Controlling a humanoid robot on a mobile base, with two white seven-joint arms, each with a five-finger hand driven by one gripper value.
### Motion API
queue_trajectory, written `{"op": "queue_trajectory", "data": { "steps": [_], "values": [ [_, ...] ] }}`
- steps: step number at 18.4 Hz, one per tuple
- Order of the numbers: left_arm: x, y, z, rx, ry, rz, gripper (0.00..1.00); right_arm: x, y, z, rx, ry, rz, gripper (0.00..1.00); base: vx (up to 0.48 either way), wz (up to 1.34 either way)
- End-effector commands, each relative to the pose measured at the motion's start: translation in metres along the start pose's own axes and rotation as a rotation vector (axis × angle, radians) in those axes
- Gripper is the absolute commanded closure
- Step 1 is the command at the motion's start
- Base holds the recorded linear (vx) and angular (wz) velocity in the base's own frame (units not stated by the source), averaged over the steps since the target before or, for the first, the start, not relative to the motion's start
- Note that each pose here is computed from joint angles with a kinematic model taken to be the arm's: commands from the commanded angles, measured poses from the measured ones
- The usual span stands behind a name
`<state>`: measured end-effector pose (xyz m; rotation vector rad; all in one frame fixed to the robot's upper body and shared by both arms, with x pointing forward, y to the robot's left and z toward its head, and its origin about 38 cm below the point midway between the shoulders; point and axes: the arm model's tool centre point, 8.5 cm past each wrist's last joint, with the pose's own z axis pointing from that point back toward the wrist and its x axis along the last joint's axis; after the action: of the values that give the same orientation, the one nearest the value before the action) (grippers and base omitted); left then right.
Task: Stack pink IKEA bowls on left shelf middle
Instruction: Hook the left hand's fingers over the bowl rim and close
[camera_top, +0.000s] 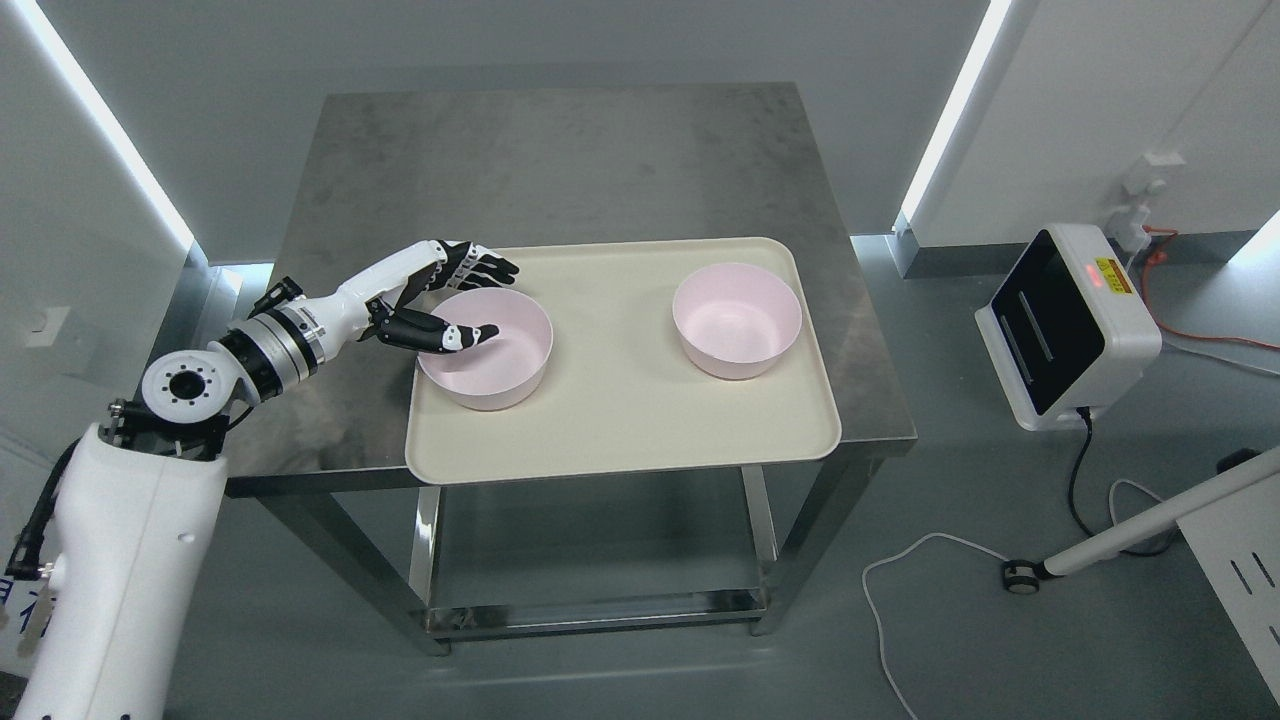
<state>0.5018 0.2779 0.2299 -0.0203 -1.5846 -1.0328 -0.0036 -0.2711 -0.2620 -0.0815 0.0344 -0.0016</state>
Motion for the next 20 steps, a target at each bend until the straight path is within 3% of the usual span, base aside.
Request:
{"op": "queue_trajectory", "data": {
  "steps": [1,3,10,15,20],
  "values": [
    [0.004,0.000,0.000,0.003,-0.022,-0.018,0.57,-0.007,-0.011,-0.001,-0.017,-0.004,-0.011,0.00,0.000,0.00],
    [0.003,-0.001,0.000,-0.002,-0.024,-0.048,0.63,-0.007,-0.011,-0.001,-0.017,-0.004,-0.011,0.00,0.000,0.00],
    [-0.004,-0.015,-0.008,-0.052,-0.005,-0.199,0.64,-0.007,-0.011,-0.001,-0.017,-0.004,-0.011,0.00,0.000,0.00],
    [0.002,-0.016,-0.011,-0.036,-0.052,-0.218,0.86,-0.007,-0.011,-0.001,-0.017,-0.004,-0.011,0.00,0.000,0.00],
    [0.004,-0.019,-0.014,-0.034,-0.064,-0.216,0.92,-0.007,-0.011,-0.001,-0.017,-0.006,-0.012,0.00,0.000,0.00]
  ]
}}
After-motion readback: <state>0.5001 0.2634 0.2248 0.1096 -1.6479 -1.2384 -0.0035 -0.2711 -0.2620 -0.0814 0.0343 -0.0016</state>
